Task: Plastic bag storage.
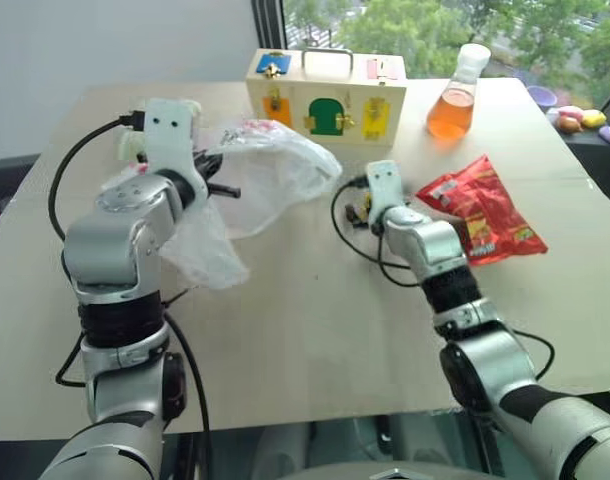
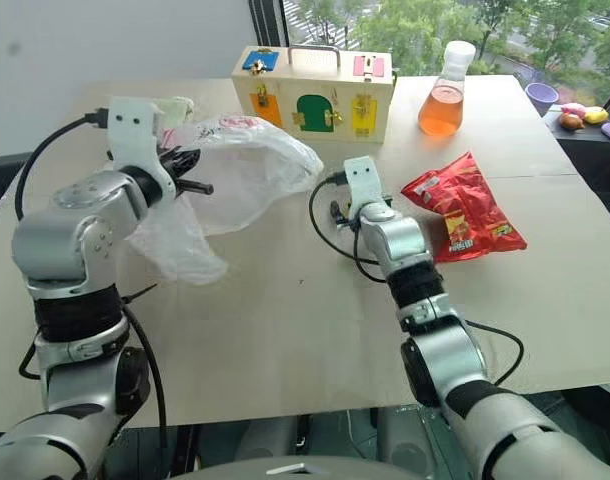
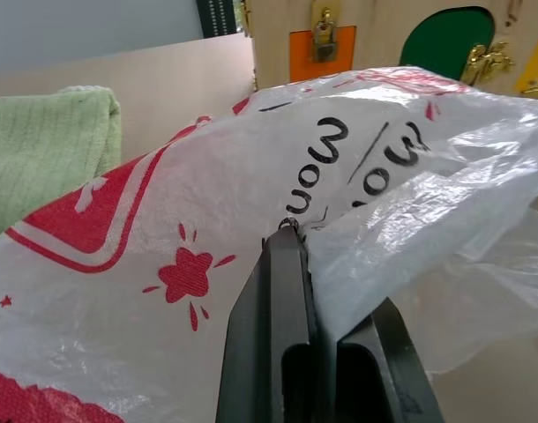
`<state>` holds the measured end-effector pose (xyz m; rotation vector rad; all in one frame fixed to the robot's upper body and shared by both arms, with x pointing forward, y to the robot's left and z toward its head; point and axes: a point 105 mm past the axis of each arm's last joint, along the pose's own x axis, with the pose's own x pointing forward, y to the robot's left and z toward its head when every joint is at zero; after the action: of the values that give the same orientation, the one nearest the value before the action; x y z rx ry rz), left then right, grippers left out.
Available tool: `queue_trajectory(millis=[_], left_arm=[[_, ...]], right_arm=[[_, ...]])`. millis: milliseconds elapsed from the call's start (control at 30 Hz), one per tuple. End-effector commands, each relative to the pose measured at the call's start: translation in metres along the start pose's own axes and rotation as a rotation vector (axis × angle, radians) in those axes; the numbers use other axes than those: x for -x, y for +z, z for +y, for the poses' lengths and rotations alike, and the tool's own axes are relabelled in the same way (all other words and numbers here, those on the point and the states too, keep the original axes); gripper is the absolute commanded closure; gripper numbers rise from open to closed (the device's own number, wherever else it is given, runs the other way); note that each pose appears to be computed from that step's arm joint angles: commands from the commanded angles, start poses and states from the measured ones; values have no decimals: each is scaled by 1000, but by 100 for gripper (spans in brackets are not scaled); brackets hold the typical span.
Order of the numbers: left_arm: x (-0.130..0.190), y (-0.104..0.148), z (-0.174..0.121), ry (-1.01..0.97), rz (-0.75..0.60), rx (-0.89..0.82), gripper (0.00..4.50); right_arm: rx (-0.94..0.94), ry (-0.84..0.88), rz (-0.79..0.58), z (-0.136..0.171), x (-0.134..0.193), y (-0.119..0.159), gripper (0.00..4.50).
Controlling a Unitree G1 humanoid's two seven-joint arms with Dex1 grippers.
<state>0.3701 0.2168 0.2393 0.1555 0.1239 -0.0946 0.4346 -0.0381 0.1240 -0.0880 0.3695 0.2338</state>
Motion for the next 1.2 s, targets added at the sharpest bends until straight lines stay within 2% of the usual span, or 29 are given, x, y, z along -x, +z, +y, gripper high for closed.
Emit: queue_trajectory(millis=[33, 200, 233, 333, 467, 533, 633, 733, 900, 933, 1000, 1067, 1100, 1133, 1167, 1200], left_arm=[[9, 18, -1, 19, -67, -7, 450], [10, 24, -4, 4, -89, 25, 450], [10, 26, -6, -7, -96, 30, 450], [11, 26, -16, -70, -93, 61, 450], [11, 27, -33, -162, -77, 70, 450], [13, 26, -47, -239, -61, 76, 450], [21, 24, -70, -377, -28, 98, 450], [27, 22, -80, -451, 1, 117, 450], [39, 32, -90, -582, -12, 223, 450], [42, 33, -91, -613, -10, 244, 450], [45, 33, -89, -618, -4, 255, 450], [43, 30, -82, -573, 8, 264, 450], [41, 29, -81, -557, 11, 269, 450], [38, 27, -77, -522, 13, 275, 450], [36, 25, -75, -494, 13, 280, 450], [33, 24, -72, -470, 13, 285, 450]], right_arm=[[12, -66, 5, -16, -6, -7, 126], [72, 9, -49, -12, -3, -4, 354], [79, 38, -69, -9, -1, -2, 379], [85, 239, -137, 6, 23, 5, 379], [129, 570, -143, 25, 82, -6, 379], [126, 666, -133, 31, 105, -7, 379], [128, 734, -134, 40, 123, 0, 379], [105, 710, -149, 51, 114, 18, 379], [56, 565, -200, 80, 59, 50, 379], [46, 593, -227, 91, 52, 59, 379], [38, 623, -276, 106, 47, 75, 277], [70, 608, -338, 105, 49, 84, 212], [81, 605, -354, 103, 50, 84, 154], [97, 650, -363, 99, 55, 81, 117], [97, 686, -366, 95, 61, 77, 117], [91, 696, -377, 88, 65, 75, 76]])
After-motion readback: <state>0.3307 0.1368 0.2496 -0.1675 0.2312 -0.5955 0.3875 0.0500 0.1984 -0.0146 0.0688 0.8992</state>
